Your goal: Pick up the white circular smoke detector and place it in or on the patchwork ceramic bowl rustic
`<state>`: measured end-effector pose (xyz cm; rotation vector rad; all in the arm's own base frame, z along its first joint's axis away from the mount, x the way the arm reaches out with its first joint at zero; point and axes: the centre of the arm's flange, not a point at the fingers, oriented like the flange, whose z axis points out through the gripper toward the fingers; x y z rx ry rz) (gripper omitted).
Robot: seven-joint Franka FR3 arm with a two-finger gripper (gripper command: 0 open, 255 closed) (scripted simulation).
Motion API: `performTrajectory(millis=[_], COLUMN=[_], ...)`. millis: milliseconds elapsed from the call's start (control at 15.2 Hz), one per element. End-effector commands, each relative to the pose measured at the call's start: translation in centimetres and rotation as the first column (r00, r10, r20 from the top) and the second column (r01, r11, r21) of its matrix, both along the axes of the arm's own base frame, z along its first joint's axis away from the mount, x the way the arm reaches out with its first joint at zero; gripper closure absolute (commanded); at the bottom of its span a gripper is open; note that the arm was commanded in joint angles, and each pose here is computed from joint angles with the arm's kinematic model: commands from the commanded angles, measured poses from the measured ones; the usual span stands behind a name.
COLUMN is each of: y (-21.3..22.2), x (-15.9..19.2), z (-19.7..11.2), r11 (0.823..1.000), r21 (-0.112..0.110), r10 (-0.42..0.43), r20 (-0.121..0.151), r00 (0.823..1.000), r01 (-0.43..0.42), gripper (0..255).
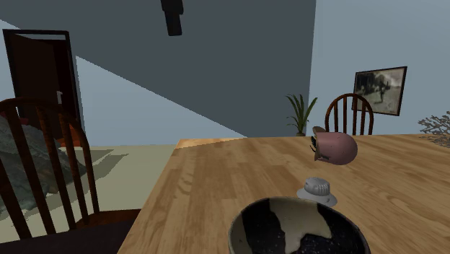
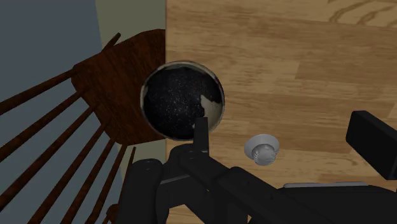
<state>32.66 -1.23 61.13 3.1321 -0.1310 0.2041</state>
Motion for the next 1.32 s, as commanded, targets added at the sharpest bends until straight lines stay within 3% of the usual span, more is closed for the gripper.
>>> performTrajectory(millis=[0, 1254], y=[0.0, 3.1], x=[0.0, 20.8], z=[0.0, -15.1], r11=[1.0, 0.998], r21=[0.0, 0.006], r10=[0.0, 0.069], r20=[0.0, -0.067], r00=[1.0, 0.995], r01=[0.0, -0.068], gripper=[0, 0])
